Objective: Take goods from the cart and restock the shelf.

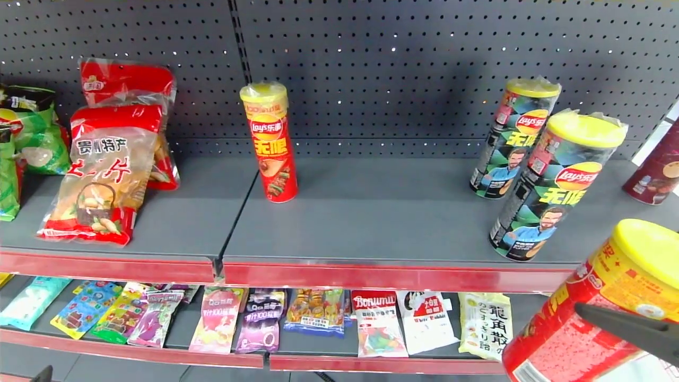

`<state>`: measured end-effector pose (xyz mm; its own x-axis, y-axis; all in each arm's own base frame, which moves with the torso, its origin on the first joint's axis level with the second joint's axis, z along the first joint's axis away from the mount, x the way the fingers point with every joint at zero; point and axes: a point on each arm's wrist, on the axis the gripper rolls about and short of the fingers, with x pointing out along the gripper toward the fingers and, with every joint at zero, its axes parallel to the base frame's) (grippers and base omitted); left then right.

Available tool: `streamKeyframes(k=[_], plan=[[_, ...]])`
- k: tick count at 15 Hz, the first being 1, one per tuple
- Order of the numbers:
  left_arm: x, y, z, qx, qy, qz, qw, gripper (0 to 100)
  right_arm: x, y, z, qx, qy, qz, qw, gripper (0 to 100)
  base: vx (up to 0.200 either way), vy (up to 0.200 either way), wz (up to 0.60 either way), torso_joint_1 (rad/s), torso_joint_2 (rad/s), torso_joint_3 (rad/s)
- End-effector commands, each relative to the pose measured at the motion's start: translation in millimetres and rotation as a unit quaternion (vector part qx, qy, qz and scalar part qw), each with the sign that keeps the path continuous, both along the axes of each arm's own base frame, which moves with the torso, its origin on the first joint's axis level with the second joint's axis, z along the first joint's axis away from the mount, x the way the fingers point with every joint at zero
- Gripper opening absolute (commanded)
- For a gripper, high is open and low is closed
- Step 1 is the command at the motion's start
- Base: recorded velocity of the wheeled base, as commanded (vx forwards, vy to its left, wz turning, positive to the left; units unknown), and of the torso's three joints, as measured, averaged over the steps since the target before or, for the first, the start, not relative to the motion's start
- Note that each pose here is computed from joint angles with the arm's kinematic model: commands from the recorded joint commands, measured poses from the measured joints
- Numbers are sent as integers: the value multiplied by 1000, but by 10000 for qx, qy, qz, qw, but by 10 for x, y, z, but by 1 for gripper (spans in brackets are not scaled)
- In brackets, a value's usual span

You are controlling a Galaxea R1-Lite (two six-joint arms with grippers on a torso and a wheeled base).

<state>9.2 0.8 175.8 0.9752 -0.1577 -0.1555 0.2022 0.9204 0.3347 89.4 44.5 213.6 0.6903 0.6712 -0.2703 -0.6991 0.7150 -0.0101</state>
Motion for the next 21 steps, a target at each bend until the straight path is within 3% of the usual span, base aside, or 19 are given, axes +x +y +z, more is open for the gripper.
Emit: streamKeyframes(k=[1,12,18,21], plan=[[-1,0,-1,-4,-1,-8,10000,100,6,4,-2,-5,10,10,10000,0,0,200,0,-7,2,-7],[5,-2,-5,4,21,-1,10000,100,17,11,-4,-3,36,54,10000,0,0,200,0,-1,1,2],[9,-3,-16,142,29,-14,9999,100,16,11,-8,-11,38,56,10000,0,0,0,0,0,0,0],[14,-4,-16,147,44,-14,9999,100,16,11,-6,-11,38,56,10000,0,200,0,0,-4,4,-1]])
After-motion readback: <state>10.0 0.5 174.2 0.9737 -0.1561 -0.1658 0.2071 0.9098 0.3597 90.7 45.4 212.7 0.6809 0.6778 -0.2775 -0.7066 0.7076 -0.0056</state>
